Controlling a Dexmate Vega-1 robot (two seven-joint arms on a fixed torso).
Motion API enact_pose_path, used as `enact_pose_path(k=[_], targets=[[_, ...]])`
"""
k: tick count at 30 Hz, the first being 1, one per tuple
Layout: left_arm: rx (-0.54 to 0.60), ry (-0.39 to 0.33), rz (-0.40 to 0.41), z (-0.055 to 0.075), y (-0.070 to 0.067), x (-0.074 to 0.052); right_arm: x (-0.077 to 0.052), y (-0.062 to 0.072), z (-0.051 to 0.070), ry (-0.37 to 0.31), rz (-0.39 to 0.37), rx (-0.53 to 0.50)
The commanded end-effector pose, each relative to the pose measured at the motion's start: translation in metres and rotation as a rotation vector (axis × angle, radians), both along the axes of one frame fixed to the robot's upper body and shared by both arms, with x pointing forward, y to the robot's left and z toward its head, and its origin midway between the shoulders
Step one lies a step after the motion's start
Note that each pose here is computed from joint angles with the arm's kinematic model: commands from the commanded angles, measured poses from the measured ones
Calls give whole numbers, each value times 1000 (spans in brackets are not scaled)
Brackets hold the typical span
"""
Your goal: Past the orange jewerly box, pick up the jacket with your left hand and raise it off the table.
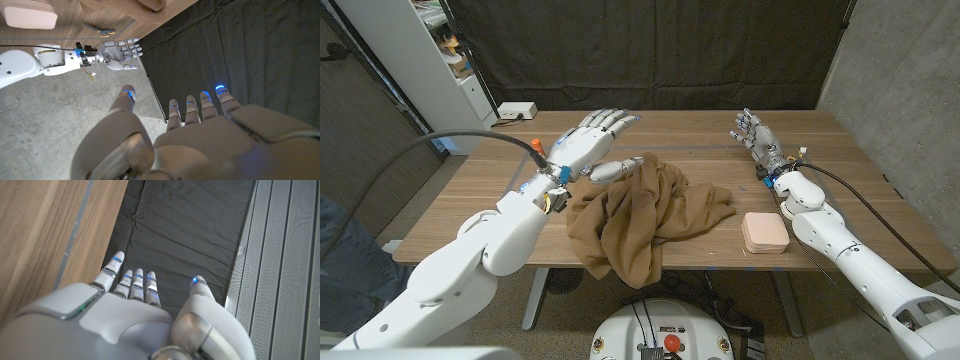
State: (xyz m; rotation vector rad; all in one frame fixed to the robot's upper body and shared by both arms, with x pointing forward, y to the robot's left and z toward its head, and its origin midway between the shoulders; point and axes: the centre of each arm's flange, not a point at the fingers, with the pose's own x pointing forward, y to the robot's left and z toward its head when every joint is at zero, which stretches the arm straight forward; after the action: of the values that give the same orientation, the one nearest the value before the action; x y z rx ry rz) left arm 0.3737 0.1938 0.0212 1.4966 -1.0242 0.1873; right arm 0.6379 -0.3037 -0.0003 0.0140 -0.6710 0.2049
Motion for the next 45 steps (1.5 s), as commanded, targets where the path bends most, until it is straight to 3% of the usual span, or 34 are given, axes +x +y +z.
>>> enact_pose_path(k=[1, 19, 31, 45], targets=[[43, 4, 47, 4, -4, -1, 3, 2, 1, 4, -4, 0], [106, 15, 80, 9, -10, 5, 7, 0, 3, 6, -9, 5], [148, -2, 116, 4, -15, 8, 8, -1, 6, 5, -14, 4], [176, 78, 152, -1, -19, 25, 8, -2, 9, 3, -19, -3]])
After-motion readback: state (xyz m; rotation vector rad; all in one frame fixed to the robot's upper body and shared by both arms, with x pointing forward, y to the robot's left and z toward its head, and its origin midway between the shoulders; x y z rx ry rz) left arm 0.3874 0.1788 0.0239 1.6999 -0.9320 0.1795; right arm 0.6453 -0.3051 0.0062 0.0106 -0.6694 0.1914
